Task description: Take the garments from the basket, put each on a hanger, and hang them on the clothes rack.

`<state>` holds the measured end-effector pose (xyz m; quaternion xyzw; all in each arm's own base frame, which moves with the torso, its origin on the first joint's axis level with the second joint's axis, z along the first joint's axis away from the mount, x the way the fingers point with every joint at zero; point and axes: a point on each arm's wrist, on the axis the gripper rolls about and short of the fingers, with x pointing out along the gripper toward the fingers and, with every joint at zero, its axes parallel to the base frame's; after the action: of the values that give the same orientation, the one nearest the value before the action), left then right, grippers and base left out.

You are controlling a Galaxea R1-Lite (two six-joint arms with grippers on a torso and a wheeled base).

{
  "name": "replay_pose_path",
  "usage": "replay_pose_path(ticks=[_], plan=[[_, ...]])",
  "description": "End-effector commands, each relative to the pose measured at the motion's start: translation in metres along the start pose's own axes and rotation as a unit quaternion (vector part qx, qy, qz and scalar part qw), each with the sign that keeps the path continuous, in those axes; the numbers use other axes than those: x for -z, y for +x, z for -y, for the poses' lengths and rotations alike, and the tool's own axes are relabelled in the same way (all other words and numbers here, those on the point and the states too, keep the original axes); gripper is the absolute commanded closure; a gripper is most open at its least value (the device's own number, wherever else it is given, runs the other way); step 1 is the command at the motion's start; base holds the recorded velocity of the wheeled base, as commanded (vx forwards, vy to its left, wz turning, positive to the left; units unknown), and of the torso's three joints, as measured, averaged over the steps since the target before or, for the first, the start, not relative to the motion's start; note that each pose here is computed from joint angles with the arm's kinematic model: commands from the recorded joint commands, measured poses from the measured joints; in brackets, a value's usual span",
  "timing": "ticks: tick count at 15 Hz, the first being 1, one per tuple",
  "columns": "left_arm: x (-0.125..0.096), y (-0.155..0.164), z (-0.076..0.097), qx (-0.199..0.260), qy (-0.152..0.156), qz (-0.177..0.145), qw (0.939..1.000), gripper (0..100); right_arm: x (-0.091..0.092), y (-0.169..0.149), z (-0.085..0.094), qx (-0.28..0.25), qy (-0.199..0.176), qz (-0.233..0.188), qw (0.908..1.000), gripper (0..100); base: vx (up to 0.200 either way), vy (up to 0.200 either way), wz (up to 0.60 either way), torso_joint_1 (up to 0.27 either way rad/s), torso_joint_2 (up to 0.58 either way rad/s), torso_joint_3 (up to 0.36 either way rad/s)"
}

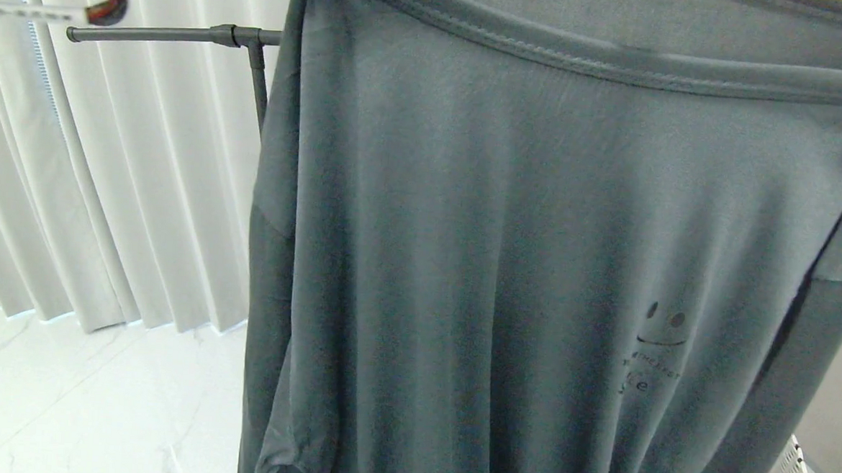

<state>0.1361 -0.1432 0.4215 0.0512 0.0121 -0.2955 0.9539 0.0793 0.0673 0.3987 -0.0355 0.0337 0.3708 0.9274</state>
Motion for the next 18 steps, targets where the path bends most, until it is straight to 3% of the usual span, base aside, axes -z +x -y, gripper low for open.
replay_pose_path(ticks=[1, 2, 4, 8, 10, 11, 13, 15, 18], plan=[[0.006, 0.023, 0.005, -0.001, 0.003, -0.011, 0.9999, 100, 0.001, -0.026, -0.005, -0.042, 0.0, 0.006, 0.9991, 100, 0.0, 0.0, 0.0, 0.0, 0.0, 0.0], [0.007, 0.027, 0.006, -0.001, 0.003, -0.009, 1.0, 100, 0.005, -0.041, -0.009, -0.092, 0.002, -0.002, 0.9958, 100, 0.0, 0.0, 0.0, 0.0, 0.0, 0.0], [0.008, 0.03, 0.007, 0.0, 0.004, -0.012, 0.9999, 100, 0.01, -0.049, -0.013, -0.13, 0.004, -0.013, 0.9914, 100, 0.0, 0.0, 0.0, 0.0, 0.0, 0.0], [0.013, 0.03, 0.008, 0.001, 0.006, -0.023, 0.9997, 100, 0.011, -0.043, -0.012, -0.109, 0.003, -0.021, 0.9938, 100, 0.0, 0.0, 0.0, 0.0, 0.0, 0.0], [0.023, 0.014, 0.005, 0.005, 0.018, -0.086, 0.9962, 100, 0.011, -0.021, -0.008, -0.023, -0.002, -0.039, 0.999, 100, 0.0, 0.0, 0.0, 0.0, 0.0, 0.0], [0.029, -0.006, 0.001, 0.009, 0.026, -0.129, 0.9912, 100, 0.009, -0.006, -0.007, 0.001, -0.003, -0.035, 0.9994, 100, 0.0, 0.0, 0.0, 0.0, 0.0, 0.0], [0.036, -0.029, -0.003, 0.016, 0.026, -0.176, 0.9838, 100, 0.005, 0.021, -0.008, 0.007, -0.003, -0.029, 0.9996, 100, 0.0, 0.0, 0.0, 0.0, 0.0, 0.0], [0.037, -0.041, -0.001, 0.03, 0.016, -0.185, 0.9822, 100, -0.002, 0.057, -0.008, 0.008, -0.006, 0.006, 0.9999, 100, 0.0, 0.0, 0.0, 0.0, 0.0, 0.0], [0.032, -0.061, 0.007, 0.073, 0.005, -0.166, 0.9833, 100, -0.015, 0.095, -0.011, -0.001, -0.02, 0.042, 0.9989, 100, 0.0, 0.0, 0.0, 0.0, 0.0, 0.0]])
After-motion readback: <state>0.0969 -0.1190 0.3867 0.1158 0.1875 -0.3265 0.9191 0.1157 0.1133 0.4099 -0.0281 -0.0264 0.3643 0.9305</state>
